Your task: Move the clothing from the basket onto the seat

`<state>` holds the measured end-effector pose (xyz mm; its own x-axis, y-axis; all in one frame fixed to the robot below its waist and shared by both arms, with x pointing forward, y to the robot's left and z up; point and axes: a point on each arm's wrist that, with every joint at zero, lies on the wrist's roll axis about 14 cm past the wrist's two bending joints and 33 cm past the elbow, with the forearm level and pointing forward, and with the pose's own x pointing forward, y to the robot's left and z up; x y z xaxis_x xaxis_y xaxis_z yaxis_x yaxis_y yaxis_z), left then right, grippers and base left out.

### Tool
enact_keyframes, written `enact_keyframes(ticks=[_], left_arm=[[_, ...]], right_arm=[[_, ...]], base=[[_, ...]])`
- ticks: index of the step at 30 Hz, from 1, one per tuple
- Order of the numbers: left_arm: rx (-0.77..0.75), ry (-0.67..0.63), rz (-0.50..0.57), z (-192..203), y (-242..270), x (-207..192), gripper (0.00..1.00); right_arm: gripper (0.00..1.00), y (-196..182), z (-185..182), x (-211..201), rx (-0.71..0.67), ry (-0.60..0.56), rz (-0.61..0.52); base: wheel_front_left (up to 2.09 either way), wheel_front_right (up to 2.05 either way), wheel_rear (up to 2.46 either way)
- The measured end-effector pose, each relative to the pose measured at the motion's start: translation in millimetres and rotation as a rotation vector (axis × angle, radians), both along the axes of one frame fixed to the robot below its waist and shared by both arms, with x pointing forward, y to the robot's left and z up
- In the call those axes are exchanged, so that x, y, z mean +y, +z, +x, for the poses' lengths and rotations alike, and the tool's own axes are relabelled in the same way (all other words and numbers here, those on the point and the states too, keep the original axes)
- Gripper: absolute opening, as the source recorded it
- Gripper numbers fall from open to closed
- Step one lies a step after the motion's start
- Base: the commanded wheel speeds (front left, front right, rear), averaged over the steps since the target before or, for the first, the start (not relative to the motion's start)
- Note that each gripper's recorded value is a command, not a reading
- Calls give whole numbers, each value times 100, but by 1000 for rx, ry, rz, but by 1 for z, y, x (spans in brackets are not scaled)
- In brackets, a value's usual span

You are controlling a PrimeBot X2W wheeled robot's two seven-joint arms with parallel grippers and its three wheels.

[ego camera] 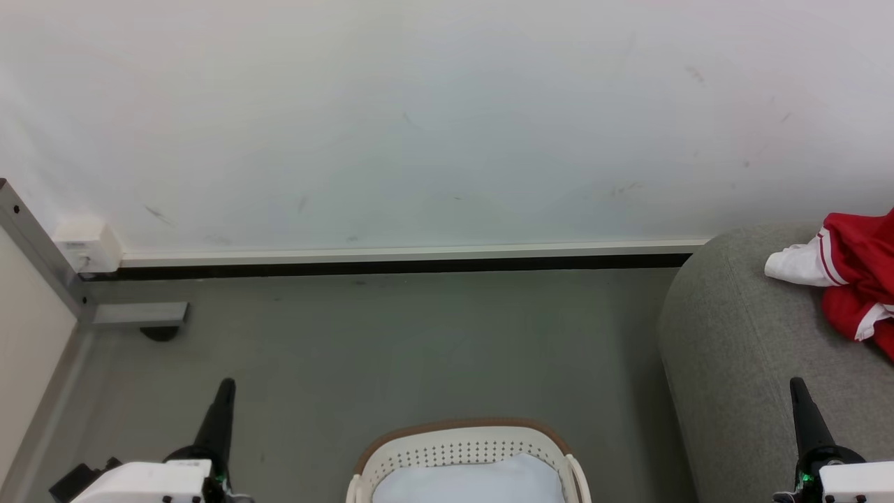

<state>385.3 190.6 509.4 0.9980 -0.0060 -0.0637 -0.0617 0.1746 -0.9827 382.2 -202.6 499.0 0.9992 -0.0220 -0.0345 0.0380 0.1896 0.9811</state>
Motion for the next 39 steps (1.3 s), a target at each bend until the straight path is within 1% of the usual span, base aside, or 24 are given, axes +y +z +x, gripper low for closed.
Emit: enact_keyframes(ticks=[25, 39], left_arm=[[-56, 12, -166, 4, 12, 9, 0], [-59, 12, -180, 4, 12, 9, 0]], right_arm=[[0, 10, 9, 3, -39, 19, 189], [0, 12, 10, 3, -43, 24, 192]], base=[[0, 0, 0], [0, 0, 0]])
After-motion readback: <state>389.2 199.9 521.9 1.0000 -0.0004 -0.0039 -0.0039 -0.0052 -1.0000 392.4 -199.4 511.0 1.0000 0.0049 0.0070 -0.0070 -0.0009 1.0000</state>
